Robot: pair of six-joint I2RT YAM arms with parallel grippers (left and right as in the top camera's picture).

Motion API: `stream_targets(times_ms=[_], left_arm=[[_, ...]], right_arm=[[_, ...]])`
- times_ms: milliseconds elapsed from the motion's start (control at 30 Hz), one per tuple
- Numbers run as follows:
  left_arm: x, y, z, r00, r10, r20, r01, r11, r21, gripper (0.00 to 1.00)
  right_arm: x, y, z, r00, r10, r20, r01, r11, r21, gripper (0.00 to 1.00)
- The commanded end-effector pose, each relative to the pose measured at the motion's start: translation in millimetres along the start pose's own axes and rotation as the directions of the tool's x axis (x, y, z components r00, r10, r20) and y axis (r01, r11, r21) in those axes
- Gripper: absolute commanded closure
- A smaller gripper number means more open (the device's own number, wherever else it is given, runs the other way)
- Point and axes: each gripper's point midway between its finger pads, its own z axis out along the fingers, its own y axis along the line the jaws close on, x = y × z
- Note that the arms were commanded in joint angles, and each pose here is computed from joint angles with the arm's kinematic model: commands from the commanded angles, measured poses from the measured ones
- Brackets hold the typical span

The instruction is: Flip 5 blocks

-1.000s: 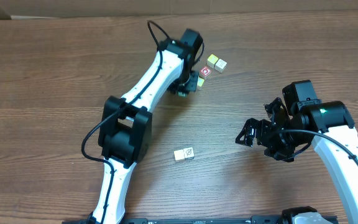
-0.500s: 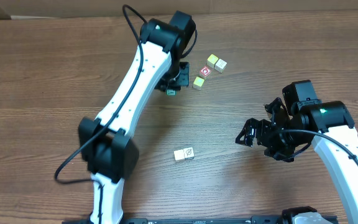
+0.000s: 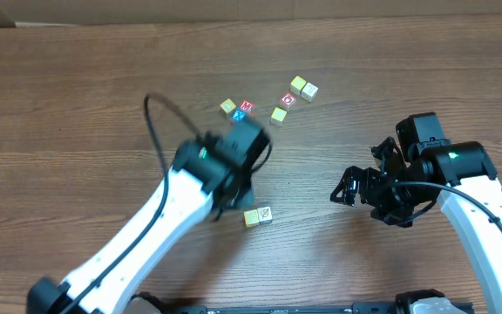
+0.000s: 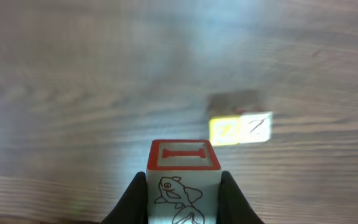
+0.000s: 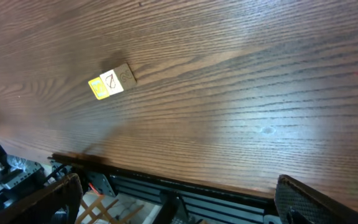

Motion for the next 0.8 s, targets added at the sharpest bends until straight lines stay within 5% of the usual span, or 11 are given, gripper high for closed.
stream_targets(times_ms=[0, 333, 767], left_arm=[[33.2, 4.0, 18.7, 0.996, -0.066, -0.058, 0.069, 0.996, 0.06, 0.96], [83.0, 19.3, 87.8, 0.98, -0.131, -0.147, 0.142, 0.988, 0.067, 0.96], [46.9, 13.3, 103.8, 0.992, -0.121, 0.018, 0.119, 0.989, 0.089, 0.96]], right_arm=[[-5.9, 4.3, -6.7, 0.999, -0.024, 0.034, 0.024, 1.0, -0.005, 0.0], [-5.5, 4.2, -6.7, 0.999, -0.023, 0.033, 0.023, 1.0, -0.005, 0.0], [-2.3, 3.0, -6.6, 1.0, -0.016, 0.02, 0.016, 1.0, 0.0, 0.0]])
